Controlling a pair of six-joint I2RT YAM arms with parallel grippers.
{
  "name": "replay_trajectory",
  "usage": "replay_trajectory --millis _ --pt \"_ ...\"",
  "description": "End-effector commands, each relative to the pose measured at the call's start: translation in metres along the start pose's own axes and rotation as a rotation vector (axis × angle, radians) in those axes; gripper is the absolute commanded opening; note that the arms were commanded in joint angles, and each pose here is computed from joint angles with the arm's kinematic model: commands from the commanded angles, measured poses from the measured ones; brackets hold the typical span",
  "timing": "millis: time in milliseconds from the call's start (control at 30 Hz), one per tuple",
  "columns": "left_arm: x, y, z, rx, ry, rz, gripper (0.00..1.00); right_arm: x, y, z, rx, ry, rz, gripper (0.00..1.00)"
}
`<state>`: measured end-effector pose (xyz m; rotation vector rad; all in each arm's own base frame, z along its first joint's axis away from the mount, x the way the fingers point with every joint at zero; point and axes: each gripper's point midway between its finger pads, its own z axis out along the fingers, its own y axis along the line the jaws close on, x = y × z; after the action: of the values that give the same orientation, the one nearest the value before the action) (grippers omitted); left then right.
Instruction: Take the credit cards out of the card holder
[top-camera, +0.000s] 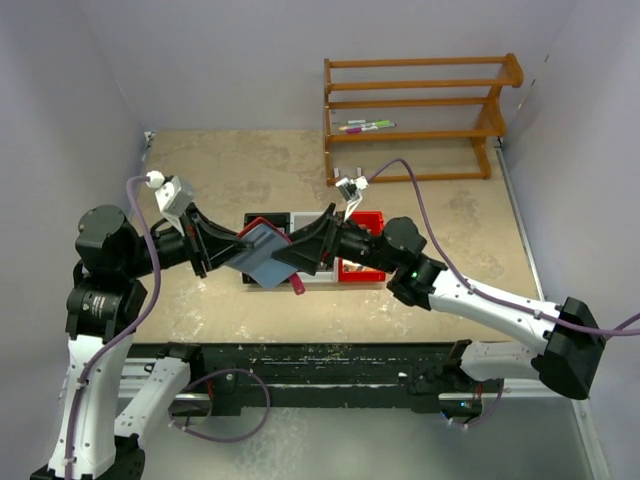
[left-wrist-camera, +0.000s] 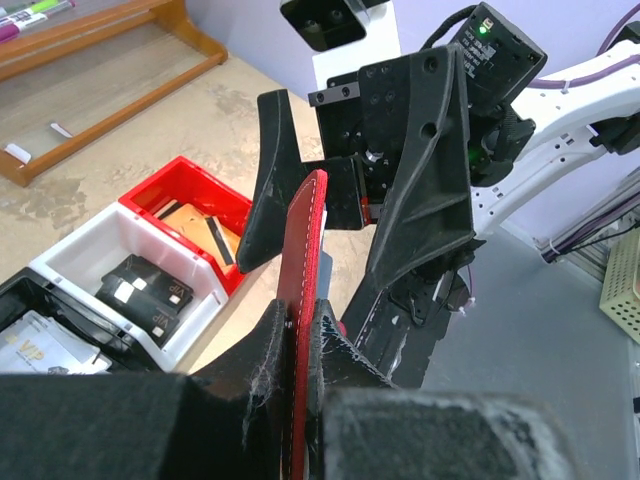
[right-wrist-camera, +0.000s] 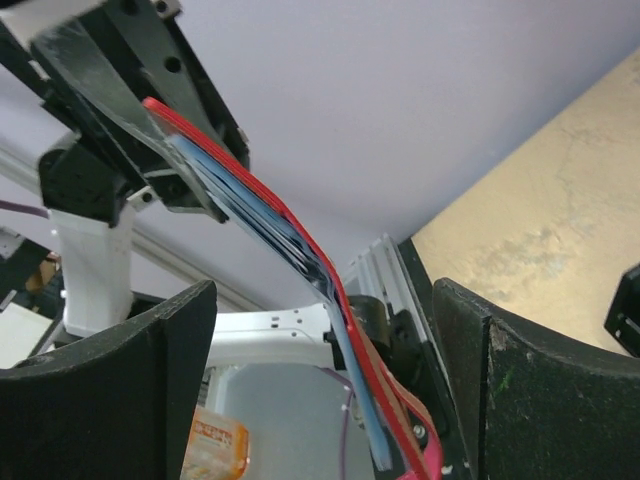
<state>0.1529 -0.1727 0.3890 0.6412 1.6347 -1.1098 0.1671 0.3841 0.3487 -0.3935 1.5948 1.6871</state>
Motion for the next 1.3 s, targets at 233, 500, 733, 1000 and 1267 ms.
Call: replay_trajectory --millis 233,500,733,1000,1267 --pt "-0.001 0.0 -0.001 -0.006 -0.034 0.07 0.0 -0.033 0.021 0.017 0.018 -0.085 0.099 0.92" --pt "-0.004 -0.012 0.0 0.048 -0.03 -0.045 0.0 -0.03 0.02 0.017 0.003 -0.119 0.044 0.8" --pt "-0.016 -0.031 -0.002 0.121 -0.052 -0.121 0.0 -0.021 0.008 0.009 0.043 -0.113 0.029 0.71" --pt "-0.019 -0.041 0.0 0.185 -0.046 -0.281 0.0 -0.019 0.008 -0.004 0.044 -0.119 -0.02 0.7" --pt "-0.018 -0.033 0.005 0.175 -0.034 -0.367 0.0 -0.016 0.023 -0.039 0.013 -0.121 -0.086 0.74"
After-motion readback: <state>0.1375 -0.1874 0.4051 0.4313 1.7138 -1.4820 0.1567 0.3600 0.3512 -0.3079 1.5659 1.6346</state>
